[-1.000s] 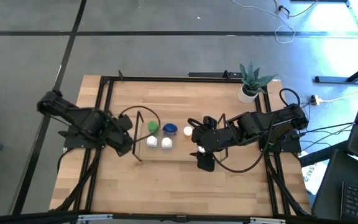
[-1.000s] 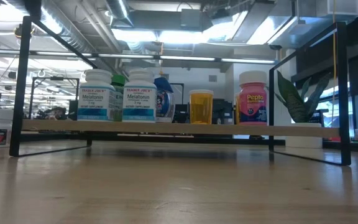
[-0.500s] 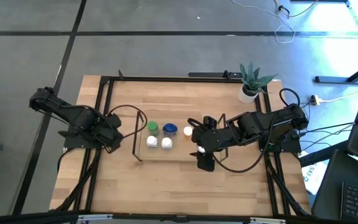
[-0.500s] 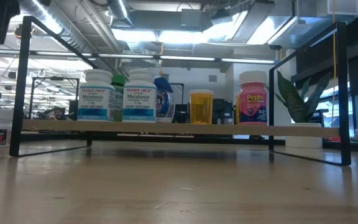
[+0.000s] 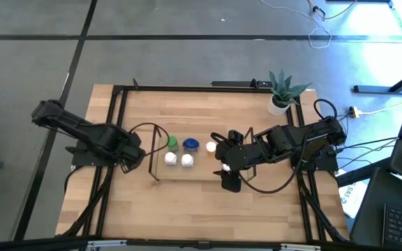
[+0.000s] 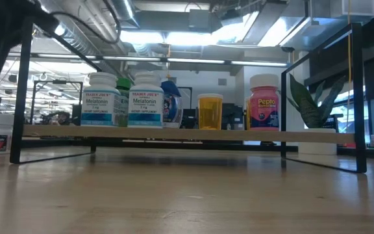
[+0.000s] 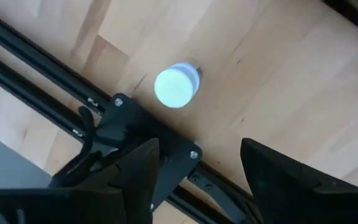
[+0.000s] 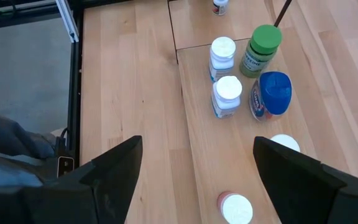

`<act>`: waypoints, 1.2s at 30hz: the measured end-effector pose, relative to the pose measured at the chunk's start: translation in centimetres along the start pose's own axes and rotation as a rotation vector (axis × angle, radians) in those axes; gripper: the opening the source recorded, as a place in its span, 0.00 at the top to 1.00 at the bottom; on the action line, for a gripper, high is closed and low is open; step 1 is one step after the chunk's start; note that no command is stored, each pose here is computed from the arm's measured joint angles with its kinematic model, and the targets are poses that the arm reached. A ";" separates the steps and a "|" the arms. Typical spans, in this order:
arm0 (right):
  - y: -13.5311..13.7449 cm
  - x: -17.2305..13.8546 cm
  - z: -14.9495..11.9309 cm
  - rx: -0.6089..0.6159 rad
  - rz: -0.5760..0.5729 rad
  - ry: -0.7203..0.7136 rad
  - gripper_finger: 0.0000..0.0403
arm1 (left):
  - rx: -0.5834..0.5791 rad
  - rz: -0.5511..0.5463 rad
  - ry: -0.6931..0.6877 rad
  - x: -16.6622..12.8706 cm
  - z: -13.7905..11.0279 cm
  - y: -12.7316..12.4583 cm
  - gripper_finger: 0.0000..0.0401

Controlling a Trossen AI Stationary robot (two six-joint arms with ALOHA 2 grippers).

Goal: Pick and place medicine bottles onto shelf by color
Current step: Put the small white pill bottle on the shelf

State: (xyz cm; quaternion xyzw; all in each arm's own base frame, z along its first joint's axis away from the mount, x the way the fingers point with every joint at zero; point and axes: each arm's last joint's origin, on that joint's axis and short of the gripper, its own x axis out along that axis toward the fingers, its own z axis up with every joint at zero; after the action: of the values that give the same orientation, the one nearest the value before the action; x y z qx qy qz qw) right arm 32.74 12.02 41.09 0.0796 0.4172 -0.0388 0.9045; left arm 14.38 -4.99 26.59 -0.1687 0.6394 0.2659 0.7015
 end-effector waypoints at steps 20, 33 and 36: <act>0.0 0.0 0.0 0.000 0.000 0.000 0.24 | -0.018 0.036 0.024 5.0 1.5 1.5 0.45; 0.0 0.0 0.0 0.000 0.000 0.000 0.24 | -0.055 0.051 0.036 6.1 1.9 2.2 0.45; 0.0 0.0 0.0 -0.001 0.000 0.000 0.24 | -0.028 0.034 0.022 6.1 2.1 2.1 0.45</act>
State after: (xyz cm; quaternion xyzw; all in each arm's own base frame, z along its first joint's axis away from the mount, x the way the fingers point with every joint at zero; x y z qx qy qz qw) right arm 32.73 12.02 41.09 0.0790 0.4172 -0.0388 0.9045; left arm 15.08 -1.16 21.06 -0.1705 0.6462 0.2847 0.6872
